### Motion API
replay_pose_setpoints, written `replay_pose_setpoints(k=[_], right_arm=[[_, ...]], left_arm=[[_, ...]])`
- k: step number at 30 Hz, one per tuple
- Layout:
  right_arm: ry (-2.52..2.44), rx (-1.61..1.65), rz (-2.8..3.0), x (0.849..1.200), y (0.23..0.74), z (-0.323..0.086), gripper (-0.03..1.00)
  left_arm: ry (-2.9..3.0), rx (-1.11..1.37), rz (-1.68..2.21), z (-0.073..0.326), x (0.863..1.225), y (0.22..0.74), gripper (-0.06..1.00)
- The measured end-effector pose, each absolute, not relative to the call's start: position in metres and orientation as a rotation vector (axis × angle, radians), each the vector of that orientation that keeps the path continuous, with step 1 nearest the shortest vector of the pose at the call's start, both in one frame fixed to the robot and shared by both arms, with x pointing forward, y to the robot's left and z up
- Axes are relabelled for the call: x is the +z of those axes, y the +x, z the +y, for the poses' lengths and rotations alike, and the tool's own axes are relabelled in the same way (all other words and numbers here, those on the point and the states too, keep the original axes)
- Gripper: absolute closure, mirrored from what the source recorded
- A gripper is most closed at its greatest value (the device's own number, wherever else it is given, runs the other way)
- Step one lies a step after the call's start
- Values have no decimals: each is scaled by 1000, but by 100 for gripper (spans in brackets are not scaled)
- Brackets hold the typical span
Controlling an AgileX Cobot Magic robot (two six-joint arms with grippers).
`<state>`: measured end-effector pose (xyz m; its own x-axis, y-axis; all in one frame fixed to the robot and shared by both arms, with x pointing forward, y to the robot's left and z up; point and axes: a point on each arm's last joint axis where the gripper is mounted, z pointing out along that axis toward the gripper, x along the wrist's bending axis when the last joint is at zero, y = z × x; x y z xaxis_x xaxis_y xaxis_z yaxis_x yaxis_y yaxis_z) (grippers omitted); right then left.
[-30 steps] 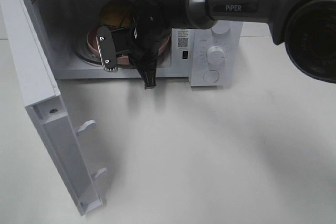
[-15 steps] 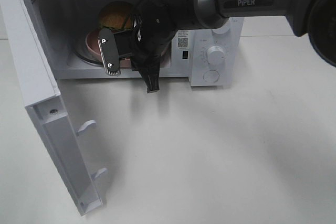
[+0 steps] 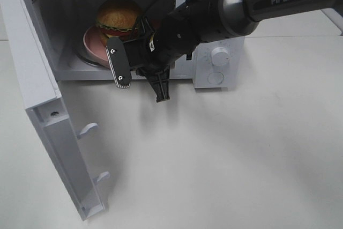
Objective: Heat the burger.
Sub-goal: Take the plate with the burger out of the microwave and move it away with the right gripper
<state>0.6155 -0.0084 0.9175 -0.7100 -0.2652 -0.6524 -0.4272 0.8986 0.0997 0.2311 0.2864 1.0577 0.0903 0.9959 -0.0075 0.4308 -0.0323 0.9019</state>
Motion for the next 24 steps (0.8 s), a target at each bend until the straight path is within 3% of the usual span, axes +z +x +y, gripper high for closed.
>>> replay_pose_setpoints(k=[24], right_arm=[[-584,393,2326,927,559,-39,88]], left_arm=[[1580,905,1450,286,1058,231,-5]])
